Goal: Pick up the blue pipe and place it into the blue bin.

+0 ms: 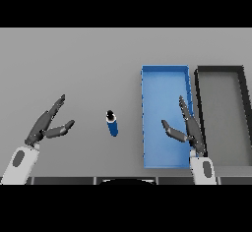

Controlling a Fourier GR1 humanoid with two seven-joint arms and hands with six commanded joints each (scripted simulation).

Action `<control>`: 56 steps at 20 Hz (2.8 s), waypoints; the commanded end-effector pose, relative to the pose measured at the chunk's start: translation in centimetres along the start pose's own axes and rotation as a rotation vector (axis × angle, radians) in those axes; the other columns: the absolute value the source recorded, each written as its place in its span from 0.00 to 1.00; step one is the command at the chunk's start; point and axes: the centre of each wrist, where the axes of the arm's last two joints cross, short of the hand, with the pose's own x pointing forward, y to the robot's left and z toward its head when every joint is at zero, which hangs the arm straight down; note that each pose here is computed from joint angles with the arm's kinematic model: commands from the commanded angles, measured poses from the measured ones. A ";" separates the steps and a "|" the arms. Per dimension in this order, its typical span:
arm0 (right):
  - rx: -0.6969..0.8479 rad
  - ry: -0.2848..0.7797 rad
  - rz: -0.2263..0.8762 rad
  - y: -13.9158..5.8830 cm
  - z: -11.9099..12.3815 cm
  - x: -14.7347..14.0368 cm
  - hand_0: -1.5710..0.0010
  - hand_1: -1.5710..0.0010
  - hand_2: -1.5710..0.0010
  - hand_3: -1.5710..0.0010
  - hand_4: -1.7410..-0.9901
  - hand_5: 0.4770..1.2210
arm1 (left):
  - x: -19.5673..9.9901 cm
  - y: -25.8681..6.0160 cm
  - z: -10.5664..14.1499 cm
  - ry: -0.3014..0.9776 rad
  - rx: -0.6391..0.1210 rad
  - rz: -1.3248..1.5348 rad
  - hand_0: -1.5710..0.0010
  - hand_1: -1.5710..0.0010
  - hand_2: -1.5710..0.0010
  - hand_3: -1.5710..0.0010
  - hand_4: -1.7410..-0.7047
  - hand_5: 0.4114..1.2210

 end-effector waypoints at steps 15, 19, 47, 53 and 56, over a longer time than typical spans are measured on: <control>0.008 -0.048 -0.006 -0.5 0.1 0.1 1.00 1.00 1.00 1.00 0.63 0.19 | 1.5 -8.7 -2.3 0.030 -0.376 0.018 1.00 1.00 1.00 1.00 0.60 0.04; -0.007 -0.035 -0.008 -0.6 0.2 0.0 1.00 1.00 1.00 1.00 0.62 0.18 | 1.2 -10.8 -4.3 0.038 -0.390 0.021 1.00 1.00 1.00 1.00 0.61 0.04; -0.002 -0.032 0.003 -0.4 0.4 -0.6 1.00 1.00 1.00 1.00 0.67 0.20 | 4.7 -17.5 -8.8 -0.307 -0.355 0.243 0.03 0.03 0.02 0.09 0.03 0.98; -0.006 -0.039 0.014 -1.1 0.4 -0.8 1.00 1.00 1.00 1.00 0.70 0.22 | 8.2 -17.0 -9.2 -0.330 -0.417 0.218 0.01 0.01 0.01 0.08 0.02 0.99; -0.008 -0.035 0.025 -0.9 0.8 -0.6 1.00 1.00 1.00 1.00 0.74 0.21 | 8.6 -17.3 -9.2 -0.319 -0.436 0.204 0.00 0.00 0.00 0.08 0.01 1.00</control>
